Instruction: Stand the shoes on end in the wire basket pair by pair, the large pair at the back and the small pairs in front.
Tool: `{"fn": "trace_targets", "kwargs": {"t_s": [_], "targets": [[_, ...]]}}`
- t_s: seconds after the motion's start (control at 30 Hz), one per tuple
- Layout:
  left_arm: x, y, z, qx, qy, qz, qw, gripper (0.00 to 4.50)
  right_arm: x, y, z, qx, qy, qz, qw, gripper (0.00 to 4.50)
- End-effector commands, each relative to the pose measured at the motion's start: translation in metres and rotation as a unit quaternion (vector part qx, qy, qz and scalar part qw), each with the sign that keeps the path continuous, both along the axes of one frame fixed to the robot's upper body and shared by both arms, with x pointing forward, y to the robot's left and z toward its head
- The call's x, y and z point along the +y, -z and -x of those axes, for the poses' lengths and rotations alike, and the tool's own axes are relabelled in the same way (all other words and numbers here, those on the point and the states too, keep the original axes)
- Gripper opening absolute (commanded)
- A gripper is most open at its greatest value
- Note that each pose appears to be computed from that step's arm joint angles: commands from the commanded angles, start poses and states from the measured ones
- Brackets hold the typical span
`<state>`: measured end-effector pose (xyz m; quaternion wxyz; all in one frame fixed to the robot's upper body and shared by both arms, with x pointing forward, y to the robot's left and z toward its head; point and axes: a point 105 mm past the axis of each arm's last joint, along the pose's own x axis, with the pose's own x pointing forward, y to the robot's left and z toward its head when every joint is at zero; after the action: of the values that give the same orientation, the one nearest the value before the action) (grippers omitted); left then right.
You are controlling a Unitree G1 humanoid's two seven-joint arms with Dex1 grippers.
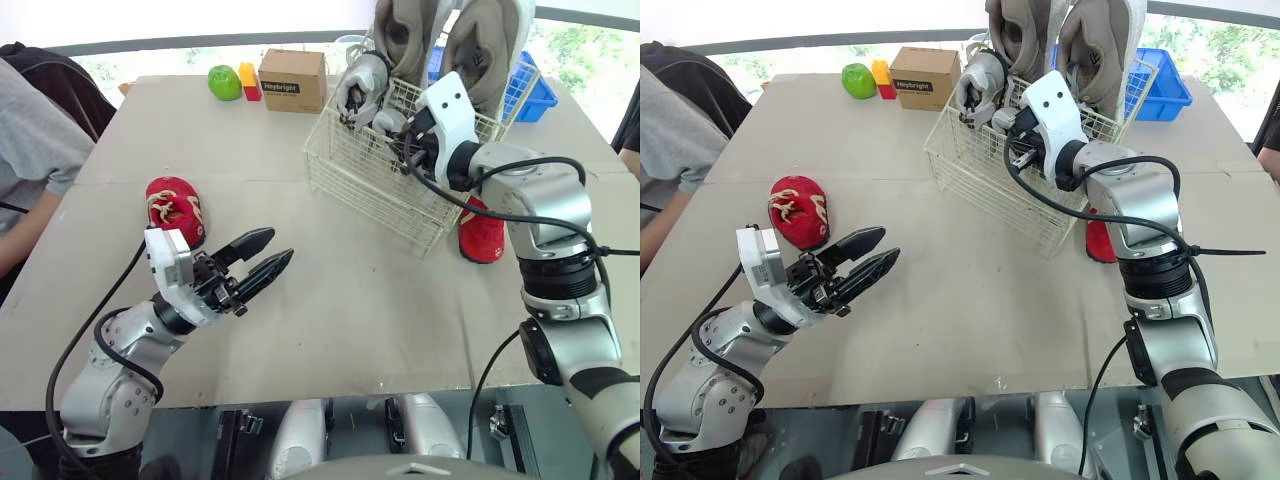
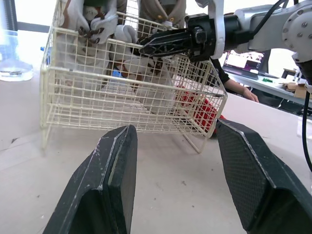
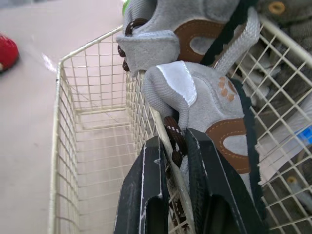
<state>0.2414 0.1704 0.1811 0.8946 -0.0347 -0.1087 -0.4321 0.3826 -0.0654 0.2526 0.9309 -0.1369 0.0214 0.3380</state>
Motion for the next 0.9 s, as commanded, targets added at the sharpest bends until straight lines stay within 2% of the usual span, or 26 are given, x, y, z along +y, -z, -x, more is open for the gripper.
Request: {"fn": "trace_targets", "kwargs": {"t_s": [0.03,0.1,0.13,0.23,0.33,0.53,0.6,0.63,0.7,0.73,0.9], "targets": [[-0.007,-0.009,0.003,-0.025,0.010,-0.001,1.000,2.80,0.006,-0.016,0.012,-0.034,-0.046,-0.015,0.998,0.03],[-0.007,-0.008,0.001,-0.024,0.012,-0.001,1.000,2.80,0.008,-0.014,0.016,-0.043,-0.068,-0.001,0.997,0.03],[-0.008,-0.008,-0.001,-0.024,0.013,-0.001,1.000,2.80,0.005,-0.011,0.014,-0.056,-0.063,0.021,0.996,0.87],[-0.009,-0.008,-0.004,-0.023,0.016,-0.001,1.000,2.80,0.002,-0.004,0.013,-0.077,-0.067,0.062,0.993,0.87],[-0.009,-0.008,-0.006,-0.023,0.017,-0.002,1.000,2.80,0.005,0.001,0.019,-0.087,-0.103,0.090,0.987,0.04],[-0.009,-0.007,-0.006,-0.024,0.018,-0.003,1.000,2.80,0.004,0.000,0.020,-0.103,-0.114,0.106,0.982,0.04],[-0.009,-0.007,-0.004,-0.025,0.017,-0.003,1.000,2.80,0.002,0.003,0.018,-0.116,-0.112,0.145,0.976,0.04],[-0.009,-0.007,-0.002,-0.026,0.017,-0.004,1.000,2.80,0.003,0.006,0.019,-0.100,-0.122,0.143,0.977,0.04],[-0.008,-0.007,-0.001,-0.026,0.016,-0.005,1.000,2.80,0.004,0.005,0.019,-0.087,-0.127,0.136,0.979,0.53],[-0.008,-0.007,0.000,-0.026,0.015,-0.005,1.000,2.80,0.004,0.004,0.019,-0.086,-0.125,0.134,0.979,0.64],[-0.007,-0.007,0.001,-0.025,0.013,-0.005,1.000,2.80,0.010,-0.009,0.023,-0.117,-0.128,0.133,0.976,3.14]]}}
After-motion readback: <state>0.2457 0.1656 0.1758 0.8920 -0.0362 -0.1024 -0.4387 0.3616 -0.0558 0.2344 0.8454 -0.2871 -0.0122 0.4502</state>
